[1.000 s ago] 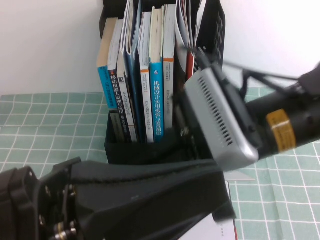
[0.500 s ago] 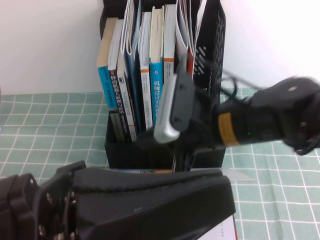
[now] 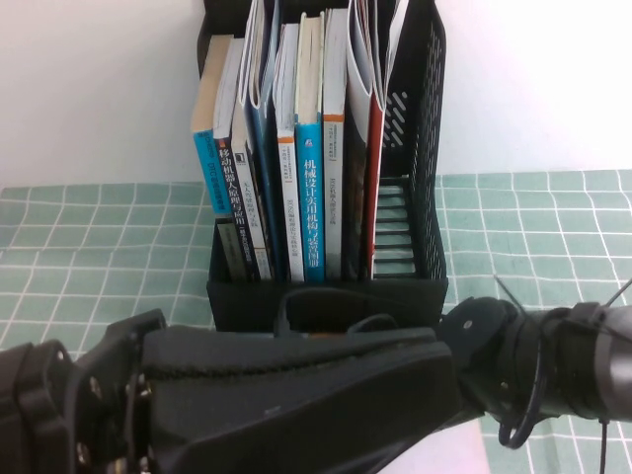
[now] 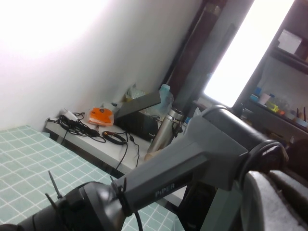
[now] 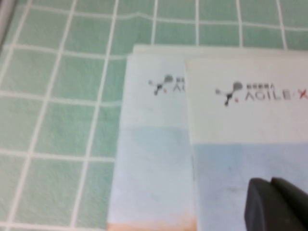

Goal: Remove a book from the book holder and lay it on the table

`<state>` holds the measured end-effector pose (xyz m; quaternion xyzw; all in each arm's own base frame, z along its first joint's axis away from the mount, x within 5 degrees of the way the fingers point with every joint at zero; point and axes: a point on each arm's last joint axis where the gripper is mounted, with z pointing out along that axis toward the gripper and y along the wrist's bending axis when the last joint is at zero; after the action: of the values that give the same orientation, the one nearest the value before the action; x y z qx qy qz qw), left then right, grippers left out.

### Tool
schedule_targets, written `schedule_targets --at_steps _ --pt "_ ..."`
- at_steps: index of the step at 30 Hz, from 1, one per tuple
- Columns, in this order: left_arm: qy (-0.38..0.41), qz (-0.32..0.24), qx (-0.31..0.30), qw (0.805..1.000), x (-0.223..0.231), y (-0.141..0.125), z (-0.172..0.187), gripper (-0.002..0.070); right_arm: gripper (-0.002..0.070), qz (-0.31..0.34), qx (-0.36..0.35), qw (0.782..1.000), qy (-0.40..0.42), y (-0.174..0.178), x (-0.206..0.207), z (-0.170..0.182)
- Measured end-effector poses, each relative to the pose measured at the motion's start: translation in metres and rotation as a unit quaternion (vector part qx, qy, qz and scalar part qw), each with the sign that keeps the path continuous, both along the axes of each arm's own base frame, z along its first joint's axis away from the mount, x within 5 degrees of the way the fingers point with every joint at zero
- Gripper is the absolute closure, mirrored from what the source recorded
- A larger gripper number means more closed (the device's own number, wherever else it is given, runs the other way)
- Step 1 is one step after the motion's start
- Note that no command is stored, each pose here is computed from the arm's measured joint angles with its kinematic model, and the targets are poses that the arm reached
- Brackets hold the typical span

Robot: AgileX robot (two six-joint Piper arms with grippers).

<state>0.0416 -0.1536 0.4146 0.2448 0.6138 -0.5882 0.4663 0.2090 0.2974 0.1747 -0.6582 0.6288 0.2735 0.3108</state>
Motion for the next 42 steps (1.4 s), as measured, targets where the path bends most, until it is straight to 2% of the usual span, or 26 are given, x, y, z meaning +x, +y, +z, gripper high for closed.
schedule_targets --at_steps 5,10,13,16,19,23,26,30,34,38,42 --pt "-0.001 0.000 0.000 1.000 0.000 0.000 0.000 0.0678 0.0678 -0.025 -0.012 0.998 -0.051 -0.004 0.005 0.005" --pt "-0.002 0.000 0.001 1.000 0.000 0.000 0.000 0.0678 0.0678 -0.066 0.012 0.986 -0.154 -0.016 0.011 0.050" --pt "-0.002 0.000 0.001 1.000 0.000 0.000 0.000 0.0678 0.0678 -0.107 0.026 0.968 -0.225 -0.029 0.014 0.083" --pt "-0.009 0.006 0.002 1.000 0.001 0.001 0.000 0.0678 0.0678 -0.167 0.033 0.942 -0.291 -0.046 0.016 0.113" --pt "-0.032 0.036 0.003 0.999 0.008 0.007 0.002 0.0678 0.0678 -0.233 0.033 0.903 -0.359 -0.068 0.017 0.145" --pt "-0.050 0.123 0.004 0.991 0.025 0.024 0.006 0.0678 0.0678 -0.307 0.024 0.841 -0.444 -0.103 0.009 0.187" --pt "-0.062 0.206 0.001 0.977 0.039 0.044 0.009 0.0678 0.0678 -0.336 0.033 0.814 -0.472 -0.125 -0.004 0.212" --pt "-0.100 0.333 0.017 0.937 0.052 0.077 0.012 0.0678 0.0678 -0.382 0.054 0.798 -0.463 -0.156 -0.024 0.236" --pt "-0.117 0.467 0.051 0.875 0.057 0.114 -0.002 0.0678 0.0678 -0.419 0.051 0.808 -0.410 -0.186 -0.046 0.244" --pt "-0.110 0.558 0.068 0.820 0.047 0.142 -0.027 0.0678 0.0678 -0.435 -0.006 0.836 -0.334 -0.212 -0.069 0.234" --pt "-0.108 0.631 0.072 0.765 0.026 0.163 -0.058 0.0678 0.0678 -0.406 -0.044 0.876 -0.256 -0.229 -0.095 0.209"
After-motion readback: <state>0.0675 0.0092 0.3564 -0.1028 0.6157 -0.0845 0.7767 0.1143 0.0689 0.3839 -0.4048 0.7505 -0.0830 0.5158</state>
